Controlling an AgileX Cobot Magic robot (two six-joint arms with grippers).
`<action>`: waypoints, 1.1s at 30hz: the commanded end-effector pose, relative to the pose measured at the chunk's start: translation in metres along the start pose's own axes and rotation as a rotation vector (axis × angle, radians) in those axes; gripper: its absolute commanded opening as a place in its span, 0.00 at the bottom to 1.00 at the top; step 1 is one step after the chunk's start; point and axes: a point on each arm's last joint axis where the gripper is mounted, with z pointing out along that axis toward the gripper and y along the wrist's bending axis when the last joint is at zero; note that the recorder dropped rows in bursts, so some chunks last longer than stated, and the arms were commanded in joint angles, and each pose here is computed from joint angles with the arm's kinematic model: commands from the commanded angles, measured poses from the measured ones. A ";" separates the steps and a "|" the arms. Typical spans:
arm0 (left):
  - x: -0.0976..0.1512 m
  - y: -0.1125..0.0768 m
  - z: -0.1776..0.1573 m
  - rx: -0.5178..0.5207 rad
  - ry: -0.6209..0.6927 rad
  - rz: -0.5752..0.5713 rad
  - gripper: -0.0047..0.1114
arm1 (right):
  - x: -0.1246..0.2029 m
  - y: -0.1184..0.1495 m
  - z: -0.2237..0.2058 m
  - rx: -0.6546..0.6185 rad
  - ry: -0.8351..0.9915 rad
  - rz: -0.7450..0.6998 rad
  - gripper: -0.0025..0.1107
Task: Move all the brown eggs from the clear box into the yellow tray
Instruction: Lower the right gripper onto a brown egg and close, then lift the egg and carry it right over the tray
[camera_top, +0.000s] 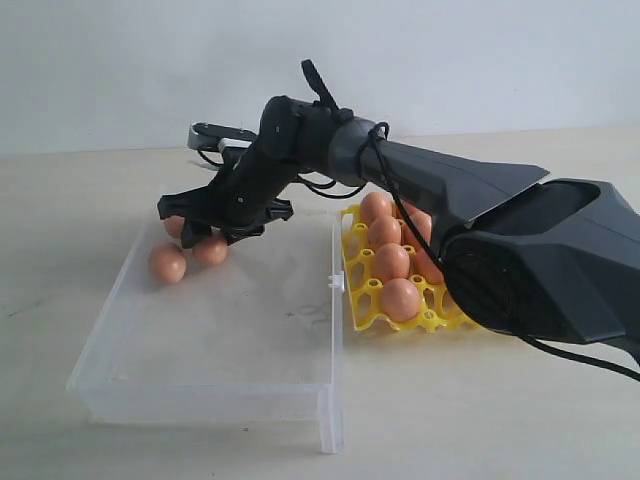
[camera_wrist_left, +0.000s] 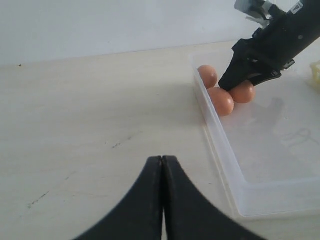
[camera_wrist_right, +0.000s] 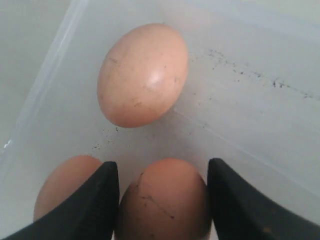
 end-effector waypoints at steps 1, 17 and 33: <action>-0.002 0.000 -0.001 -0.003 -0.019 -0.003 0.04 | 0.000 0.001 0.001 -0.011 -0.001 0.008 0.16; -0.002 0.000 -0.001 -0.003 -0.019 -0.003 0.04 | -0.038 0.047 -0.090 -0.013 -0.202 -0.198 0.02; -0.002 0.000 -0.001 -0.003 -0.019 -0.003 0.04 | 0.030 0.041 -0.173 0.138 -0.558 -0.231 0.02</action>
